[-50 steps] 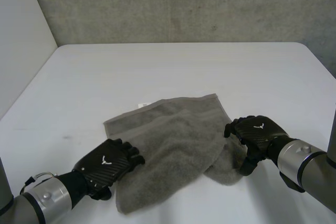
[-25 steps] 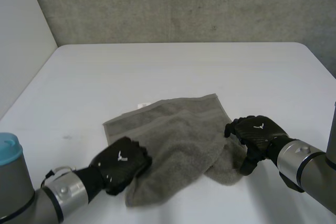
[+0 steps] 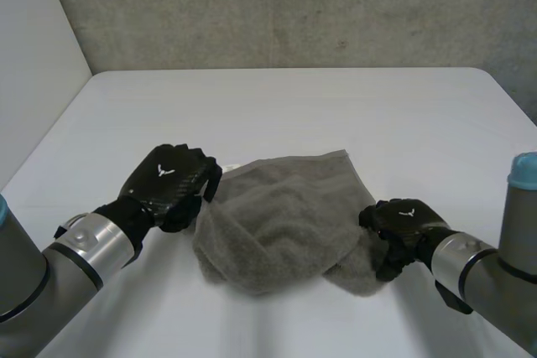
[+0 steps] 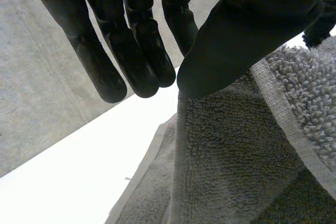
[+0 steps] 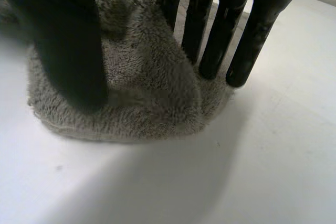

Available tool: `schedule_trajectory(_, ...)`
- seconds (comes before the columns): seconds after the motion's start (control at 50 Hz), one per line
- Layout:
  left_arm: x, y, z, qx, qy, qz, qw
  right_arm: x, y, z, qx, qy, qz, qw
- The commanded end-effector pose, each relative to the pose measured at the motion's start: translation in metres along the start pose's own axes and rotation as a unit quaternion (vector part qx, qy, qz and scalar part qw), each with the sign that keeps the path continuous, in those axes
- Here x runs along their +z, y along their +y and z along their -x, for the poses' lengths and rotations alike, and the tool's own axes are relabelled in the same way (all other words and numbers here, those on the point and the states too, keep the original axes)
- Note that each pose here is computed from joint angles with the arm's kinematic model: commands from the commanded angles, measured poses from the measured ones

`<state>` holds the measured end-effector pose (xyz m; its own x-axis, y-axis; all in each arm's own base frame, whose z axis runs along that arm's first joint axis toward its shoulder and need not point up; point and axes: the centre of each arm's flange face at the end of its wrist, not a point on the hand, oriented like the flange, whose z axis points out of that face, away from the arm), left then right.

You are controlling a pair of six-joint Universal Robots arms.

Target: Fold the towel.

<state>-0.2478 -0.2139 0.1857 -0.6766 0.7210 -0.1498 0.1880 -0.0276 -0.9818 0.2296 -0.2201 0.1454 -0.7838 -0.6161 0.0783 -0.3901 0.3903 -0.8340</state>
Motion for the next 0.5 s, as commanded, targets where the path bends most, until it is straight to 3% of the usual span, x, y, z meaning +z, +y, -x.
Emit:
schedule_trajectory(0.02, 0.000, 0.000, 0.000, 0.000, 0.000, 0.002, 1.000, 0.018, 0.000, 0.003, -0.007, 0.004, -0.040, 0.999)
schedule_trajectory(0.22, -0.011, -0.019, -0.008, 0.009, 0.003, -0.014, 1.000, 0.016, -0.017, -0.005, -0.018, 0.019, -0.071, 0.997)
schedule_trajectory(0.36, -0.037, -0.058, -0.016, -0.008, 0.004, -0.039, 0.999, -0.045, -0.104, -0.019, -0.082, 0.061, -0.197, 0.975)
schedule_trajectory(0.5, -0.060, -0.103, -0.022, -0.057, 0.007, -0.092, 0.994, -0.050, -0.147, -0.031, -0.099, 0.046, -0.206, 0.972)
